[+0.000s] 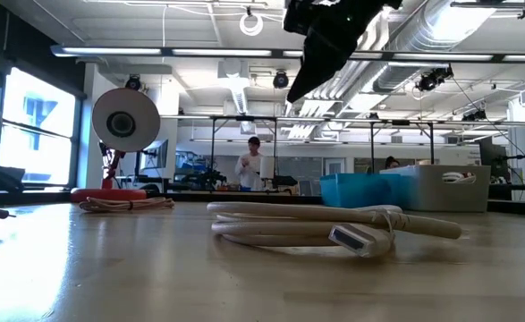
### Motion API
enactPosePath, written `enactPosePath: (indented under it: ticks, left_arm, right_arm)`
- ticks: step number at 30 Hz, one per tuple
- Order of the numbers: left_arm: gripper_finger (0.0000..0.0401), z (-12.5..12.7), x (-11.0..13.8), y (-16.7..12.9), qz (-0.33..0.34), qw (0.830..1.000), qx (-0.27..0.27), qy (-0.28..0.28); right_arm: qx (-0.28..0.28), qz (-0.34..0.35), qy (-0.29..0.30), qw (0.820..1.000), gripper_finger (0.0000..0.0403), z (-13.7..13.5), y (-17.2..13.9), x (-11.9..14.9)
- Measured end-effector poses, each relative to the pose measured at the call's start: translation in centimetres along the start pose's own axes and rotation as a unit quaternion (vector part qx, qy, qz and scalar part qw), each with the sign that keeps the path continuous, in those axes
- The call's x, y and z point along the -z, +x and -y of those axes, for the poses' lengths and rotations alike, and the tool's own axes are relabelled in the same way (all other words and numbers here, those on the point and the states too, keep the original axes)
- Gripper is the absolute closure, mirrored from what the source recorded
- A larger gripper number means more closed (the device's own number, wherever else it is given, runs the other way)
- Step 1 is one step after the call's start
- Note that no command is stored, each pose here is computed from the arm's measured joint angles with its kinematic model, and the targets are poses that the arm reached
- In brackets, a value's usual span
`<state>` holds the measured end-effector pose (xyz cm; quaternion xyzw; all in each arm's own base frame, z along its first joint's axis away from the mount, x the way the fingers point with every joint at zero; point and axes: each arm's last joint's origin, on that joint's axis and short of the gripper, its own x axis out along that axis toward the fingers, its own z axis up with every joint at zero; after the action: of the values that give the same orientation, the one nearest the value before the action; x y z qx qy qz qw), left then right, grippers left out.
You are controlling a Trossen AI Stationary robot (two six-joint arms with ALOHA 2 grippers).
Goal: Pick & Place USB Port
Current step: Put the white HDMI cable into the gray bin
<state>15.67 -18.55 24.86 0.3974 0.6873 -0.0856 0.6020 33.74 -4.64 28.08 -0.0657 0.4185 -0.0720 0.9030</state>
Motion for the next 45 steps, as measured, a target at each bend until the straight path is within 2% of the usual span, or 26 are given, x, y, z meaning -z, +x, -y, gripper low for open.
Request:
enactPosePath:
  ticks: [3,6,10,14,19,28,31,39,45]
  left_arm:
    - [0.0274,0.5,0.3,1.6,-0.027,1.0,0.001,0.008]
    - [0.0274,0.7,0.2,2.8,-0.031,0.999,0.007,-0.017]
    - [0.0274,-0.3,-0.3,4.0,-0.043,0.994,0.06,-0.083]
    - [0.0274,-1.4,-0.9,5.1,-0.034,0.986,0.112,-0.119]
    - [0.0274,-2.9,-1.5,5.9,-0.015,0.982,0.144,-0.121]
    - [0.0274,-4.7,-1.8,6.7,-0.001,0.979,0.159,-0.125]
    - [0.0274,-5.2,-2.1,6.8,0.016,0.975,0.187,-0.119]
    - [0.0274,-5.4,-2.4,6.9,0.036,0.971,0.213,-0.103]
    - [0.0274,-5.1,-2.8,7.5,0.057,0.967,0.221,-0.115]
  right_arm:
    - [-0.006,0.006,-0.006,1.0,0.0233,-0.7,-0.1,-0.2]
    - [-0.01,0.015,0.002,1.0,0.0233,-1.2,-0.1,-0.4]
    - [-0.015,0.018,0.008,1.0,0.0233,-1.7,-0.2,-0.5]
    - [-0.017,0.023,0.009,1.0,0.0233,-1.9,-0.2,-0.6]
    - [-0.02,0.027,0.013,0.999,0.0233,-2.2,-0.3,-0.7]
    - [-0.032,0.027,0.001,0.999,0.0233,-3.4,-0.5,-0.8]
    - [-0.036,0.027,-0.004,0.999,0.0233,-3.9,-0.5,-0.8]
    - [-0.053,0.027,-0.019,0.998,0.0233,-5.5,-0.9,-0.9]
    - [-0.066,0.032,-0.033,0.997,0.0233,-6.9,-1.2,-0.9]
